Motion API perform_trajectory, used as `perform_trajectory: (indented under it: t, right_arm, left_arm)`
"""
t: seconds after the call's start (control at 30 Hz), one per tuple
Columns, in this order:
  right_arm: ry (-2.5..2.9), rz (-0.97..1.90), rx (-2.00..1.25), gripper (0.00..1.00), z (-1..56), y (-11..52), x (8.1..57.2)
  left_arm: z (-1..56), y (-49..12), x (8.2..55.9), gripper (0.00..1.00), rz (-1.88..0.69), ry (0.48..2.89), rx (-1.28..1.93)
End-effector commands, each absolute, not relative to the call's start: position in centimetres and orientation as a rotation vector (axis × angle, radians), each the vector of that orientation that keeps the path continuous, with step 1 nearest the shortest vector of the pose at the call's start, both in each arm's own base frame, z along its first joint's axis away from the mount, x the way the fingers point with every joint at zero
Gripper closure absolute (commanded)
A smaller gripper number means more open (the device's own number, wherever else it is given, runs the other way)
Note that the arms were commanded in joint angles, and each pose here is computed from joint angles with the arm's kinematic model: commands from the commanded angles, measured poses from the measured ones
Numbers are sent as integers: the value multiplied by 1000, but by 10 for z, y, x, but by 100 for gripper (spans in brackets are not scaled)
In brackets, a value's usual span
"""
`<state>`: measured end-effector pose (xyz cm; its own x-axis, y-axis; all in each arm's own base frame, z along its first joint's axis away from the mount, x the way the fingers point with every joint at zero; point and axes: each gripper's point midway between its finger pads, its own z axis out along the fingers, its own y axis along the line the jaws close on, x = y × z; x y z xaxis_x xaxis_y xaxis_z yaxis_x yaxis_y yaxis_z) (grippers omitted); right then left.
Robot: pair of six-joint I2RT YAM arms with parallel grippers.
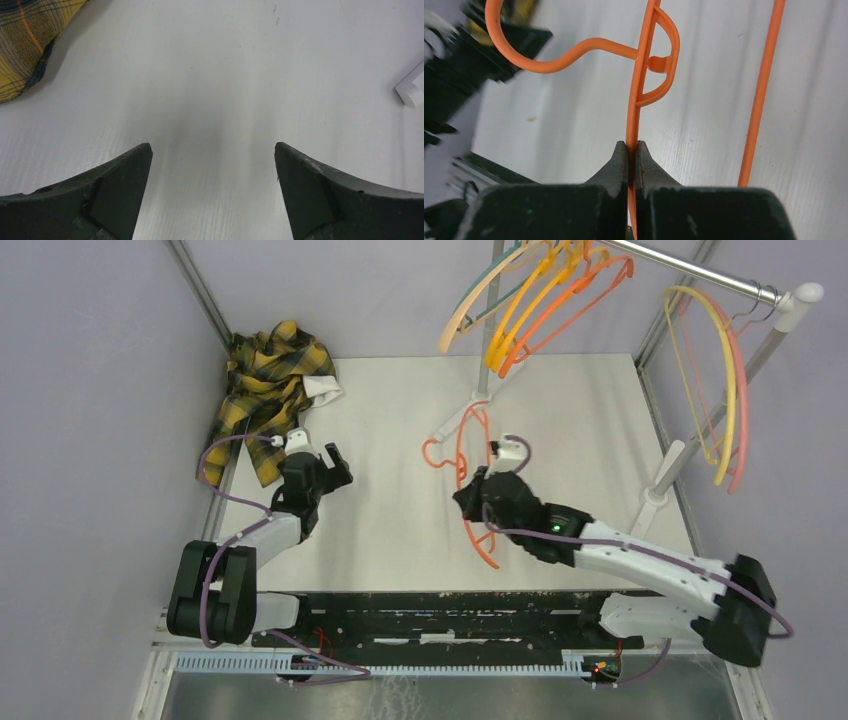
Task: Organize the hangers
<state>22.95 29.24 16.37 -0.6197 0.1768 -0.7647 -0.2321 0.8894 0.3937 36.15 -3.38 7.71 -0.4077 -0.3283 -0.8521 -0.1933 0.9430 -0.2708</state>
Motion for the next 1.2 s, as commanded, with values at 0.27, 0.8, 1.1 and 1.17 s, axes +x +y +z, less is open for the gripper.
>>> perform_trajectory:
  t: [0.27, 0.8, 1.1, 1.17]
  right_arm:
    - [1766, 767, 319, 99, 318, 181, 247]
    - [1517, 643, 381, 99, 436, 144, 270]
    - [1405, 543, 457, 99, 475, 122, 292]
    - [1390, 534, 480, 99, 478, 119, 299]
  left_arm:
    - [85, -43, 371, 0, -240, 1950, -404]
    - [89, -46, 370, 0, -258, 1931, -386]
    - [89, -47, 369, 0, -266, 1933, -377]
    - [89, -47, 369, 0, -266, 1932, -376]
